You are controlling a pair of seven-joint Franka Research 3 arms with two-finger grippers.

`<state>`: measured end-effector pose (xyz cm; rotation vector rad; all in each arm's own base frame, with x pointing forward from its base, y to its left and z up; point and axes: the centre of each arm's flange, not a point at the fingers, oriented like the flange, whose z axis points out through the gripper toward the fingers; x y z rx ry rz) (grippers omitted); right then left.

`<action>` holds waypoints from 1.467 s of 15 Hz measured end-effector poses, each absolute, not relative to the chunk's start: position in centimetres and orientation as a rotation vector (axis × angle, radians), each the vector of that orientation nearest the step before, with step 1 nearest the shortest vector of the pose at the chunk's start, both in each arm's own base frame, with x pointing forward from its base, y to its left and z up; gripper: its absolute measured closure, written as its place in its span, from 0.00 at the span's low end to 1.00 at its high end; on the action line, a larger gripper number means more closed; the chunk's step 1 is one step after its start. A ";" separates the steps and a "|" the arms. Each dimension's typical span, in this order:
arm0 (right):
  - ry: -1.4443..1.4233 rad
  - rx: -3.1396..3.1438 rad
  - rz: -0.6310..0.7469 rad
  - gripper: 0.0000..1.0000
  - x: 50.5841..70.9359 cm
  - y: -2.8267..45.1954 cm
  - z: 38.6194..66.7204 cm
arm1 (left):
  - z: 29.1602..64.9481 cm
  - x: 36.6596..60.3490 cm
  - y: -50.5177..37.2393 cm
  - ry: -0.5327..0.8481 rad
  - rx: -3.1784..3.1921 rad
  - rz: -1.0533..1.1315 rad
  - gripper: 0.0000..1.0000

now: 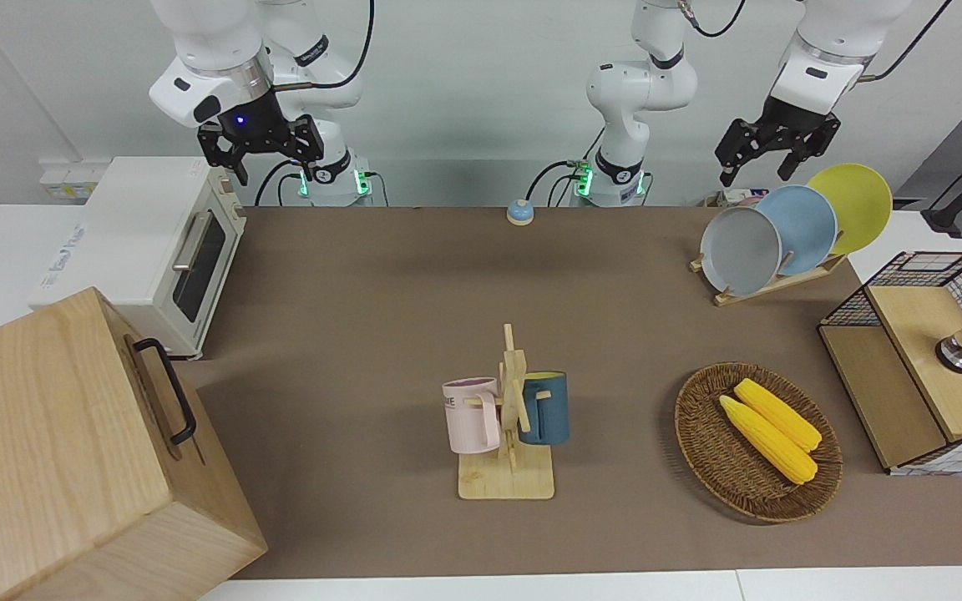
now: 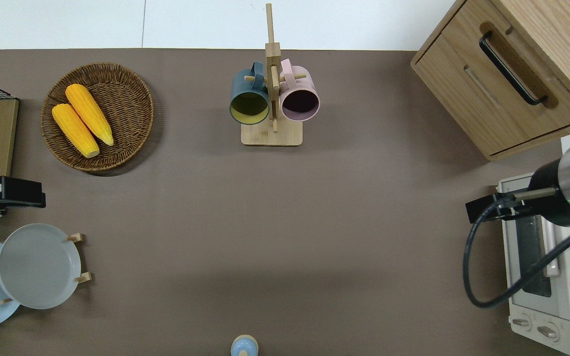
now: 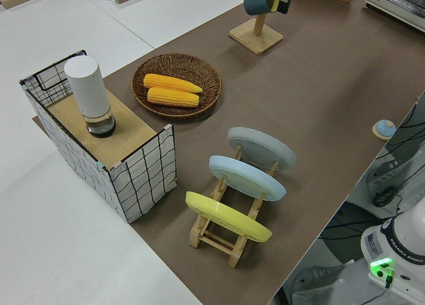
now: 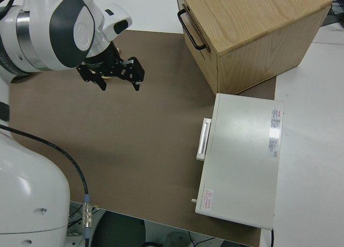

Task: Pick gray plate from low plate rack and place it on table with left arm
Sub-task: 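Move the left gripper down over the gray plate in the low rack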

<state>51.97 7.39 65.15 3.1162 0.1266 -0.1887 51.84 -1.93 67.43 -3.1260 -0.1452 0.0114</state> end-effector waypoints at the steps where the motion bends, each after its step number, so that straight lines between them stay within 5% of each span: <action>1: 0.127 3.116 -0.189 0.01 52.0 7.4 65.2 | 67.4 51.9 -1.8 -0.149 -3.127 0.016 0.00; 15: 0.127 3.116 -0.189 0.01 52.0 7.4 65.2 | 66.2 52.2 -1.3 -0.232 -3.114 0.066 0.00; 22: 0.127 3.116 -0.189 0.01 52.0 7.4 65.2 | 60.3 52.0 0.6 -0.208 -2.868 0.213 0.00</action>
